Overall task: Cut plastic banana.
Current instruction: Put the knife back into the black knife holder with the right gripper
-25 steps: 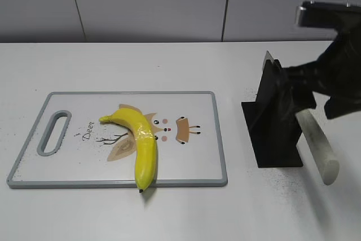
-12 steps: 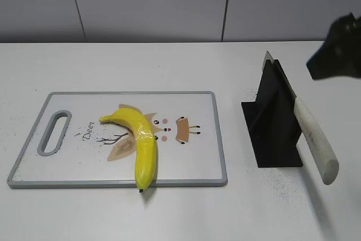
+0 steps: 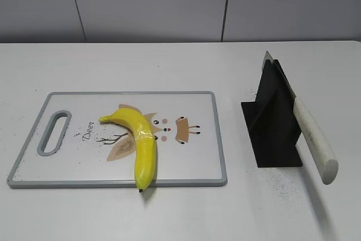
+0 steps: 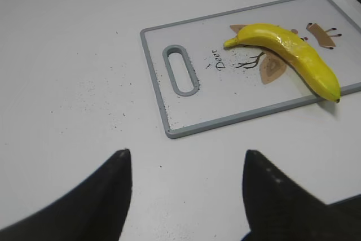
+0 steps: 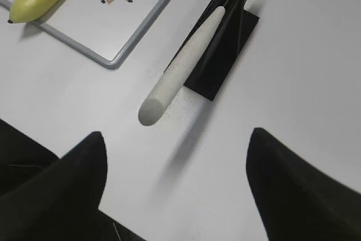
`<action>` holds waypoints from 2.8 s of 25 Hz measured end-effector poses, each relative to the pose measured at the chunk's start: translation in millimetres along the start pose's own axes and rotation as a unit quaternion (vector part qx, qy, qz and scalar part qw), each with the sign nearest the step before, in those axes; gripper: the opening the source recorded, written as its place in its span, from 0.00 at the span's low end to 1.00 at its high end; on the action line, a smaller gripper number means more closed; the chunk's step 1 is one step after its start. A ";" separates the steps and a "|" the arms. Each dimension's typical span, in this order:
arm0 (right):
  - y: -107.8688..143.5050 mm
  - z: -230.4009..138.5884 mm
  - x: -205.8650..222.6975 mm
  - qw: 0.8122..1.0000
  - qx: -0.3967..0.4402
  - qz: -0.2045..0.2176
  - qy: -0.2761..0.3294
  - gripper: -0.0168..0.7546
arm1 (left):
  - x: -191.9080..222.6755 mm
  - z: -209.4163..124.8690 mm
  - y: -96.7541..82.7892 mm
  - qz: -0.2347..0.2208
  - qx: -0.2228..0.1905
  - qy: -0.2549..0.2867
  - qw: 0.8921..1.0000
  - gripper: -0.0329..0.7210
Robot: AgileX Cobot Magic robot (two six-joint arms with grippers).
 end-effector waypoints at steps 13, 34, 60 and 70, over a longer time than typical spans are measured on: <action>5.1 -31.0 -35.1 0.995 0.001 0.015 -0.098 0.78 | 0.0 0.2 0.1 0.000 0.000 0.000 1.000 0.82; -8.2 -56.7 -56.5 0.985 0.081 -0.006 -0.150 0.78 | 0.1 0.5 -0.1 0.000 0.000 -0.001 1.000 0.82; -40.3 -60.0 -62.3 0.952 0.197 -0.165 -0.168 0.78 | -0.8 -4.8 19.5 0.099 -0.065 0.022 0.993 0.82; -40.3 -60.0 -62.3 0.952 0.197 -0.165 -0.168 0.78 | -0.8 -4.8 19.5 0.099 -0.065 0.022 0.993 0.82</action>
Point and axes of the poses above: a point on each arm's last joint axis where the gripper is mounted, x pointing out along that axis toward the gripper, y along the wrist's bending axis when the last joint is at zero, z = x × y, the point moved 10 cm from there along x, pointing out along that axis toward the gripper, and after that the axes turned 9 degrees about x, right-handed, at the moved point
